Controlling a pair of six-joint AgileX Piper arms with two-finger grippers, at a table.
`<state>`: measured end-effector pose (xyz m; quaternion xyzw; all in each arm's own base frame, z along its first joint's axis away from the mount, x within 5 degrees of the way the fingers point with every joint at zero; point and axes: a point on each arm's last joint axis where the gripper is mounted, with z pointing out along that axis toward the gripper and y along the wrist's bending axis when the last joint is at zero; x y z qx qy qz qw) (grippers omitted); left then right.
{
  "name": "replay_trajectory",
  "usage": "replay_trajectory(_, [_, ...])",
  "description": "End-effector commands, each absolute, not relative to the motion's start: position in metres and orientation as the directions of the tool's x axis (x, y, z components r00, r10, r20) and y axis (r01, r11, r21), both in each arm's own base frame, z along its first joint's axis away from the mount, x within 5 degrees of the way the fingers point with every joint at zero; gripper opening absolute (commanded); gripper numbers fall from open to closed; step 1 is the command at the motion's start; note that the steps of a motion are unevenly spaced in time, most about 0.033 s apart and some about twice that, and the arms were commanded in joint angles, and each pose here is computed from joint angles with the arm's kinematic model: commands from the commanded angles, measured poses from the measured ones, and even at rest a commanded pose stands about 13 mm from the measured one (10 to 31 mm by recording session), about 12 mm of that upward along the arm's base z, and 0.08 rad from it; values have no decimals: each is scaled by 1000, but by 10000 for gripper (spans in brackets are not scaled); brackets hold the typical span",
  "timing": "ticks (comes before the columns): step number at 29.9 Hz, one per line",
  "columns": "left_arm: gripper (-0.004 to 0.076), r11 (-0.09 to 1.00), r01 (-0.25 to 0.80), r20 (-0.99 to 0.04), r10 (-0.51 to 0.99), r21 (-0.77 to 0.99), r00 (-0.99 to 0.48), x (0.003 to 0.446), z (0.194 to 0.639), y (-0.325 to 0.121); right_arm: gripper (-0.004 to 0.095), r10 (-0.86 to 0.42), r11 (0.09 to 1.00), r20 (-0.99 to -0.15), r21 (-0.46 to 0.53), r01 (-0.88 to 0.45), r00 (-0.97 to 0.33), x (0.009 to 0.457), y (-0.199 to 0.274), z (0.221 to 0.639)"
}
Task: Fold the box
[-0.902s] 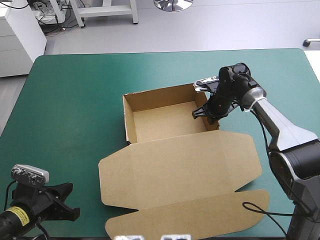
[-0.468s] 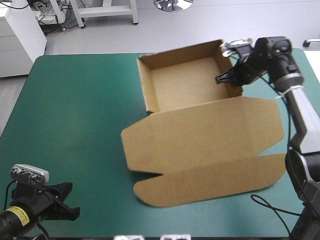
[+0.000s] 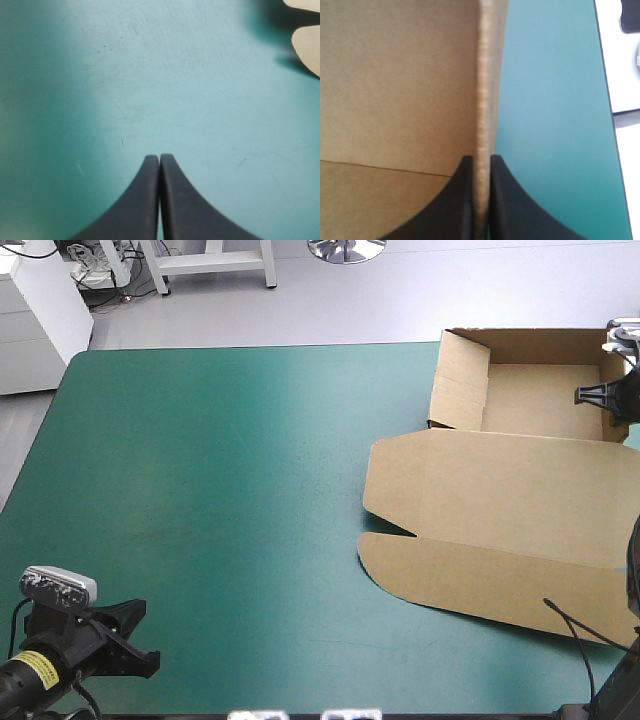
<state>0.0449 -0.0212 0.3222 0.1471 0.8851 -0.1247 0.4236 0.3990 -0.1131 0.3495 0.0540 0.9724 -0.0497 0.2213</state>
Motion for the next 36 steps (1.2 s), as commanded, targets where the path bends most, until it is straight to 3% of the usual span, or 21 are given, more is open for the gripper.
replay_trajectory(1, [-10,919,380,-830,127,-107,-543,48,334,-23,-19,130,984,-446,-49,170,-886,394,-127,354])
replay_trajectory(6, [-10,919,380,-830,127,-107,-543,48,334,-23,3,143,985,-369,-39,169,-918,409,-136,320])
replay_trajectory(10, [-10,919,380,-830,127,-107,-543,48,334,-23,117,160,985,-347,-3,171,-924,413,-135,309])
replay_trajectory(13, [-10,919,380,-830,127,-107,-543,48,334,-23,291,161,986,-348,21,164,-924,413,-133,308])
replay_trajectory(18, [-10,919,380,-830,127,-107,-543,48,334,-23,700,142,986,-349,-35,164,-926,410,-136,313])
replay_trajectory(20, [-10,919,380,-830,127,-107,-543,48,334,-23,775,144,985,-364,-38,169,-920,407,-136,319])
replay_trajectory(25, [-10,919,380,-830,126,-109,-543,48,334,-24,766,143,986,-429,-20,167,-892,394,-128,348])
replay_trajectory(31, [-10,917,382,-829,123,-115,-545,48,334,-24,758,175,983,-555,138,118,-813,370,-103,398])
replay_trajectory(33, [-10,917,382,-829,123,-115,-545,48,334,-24,698,160,981,-582,184,62,-798,365,-90,408])
replay_trajectory(36, [-10,917,382,-829,123,-115,-545,48,334,-24,462,93,980,-607,194,-33,-789,355,-67,418])
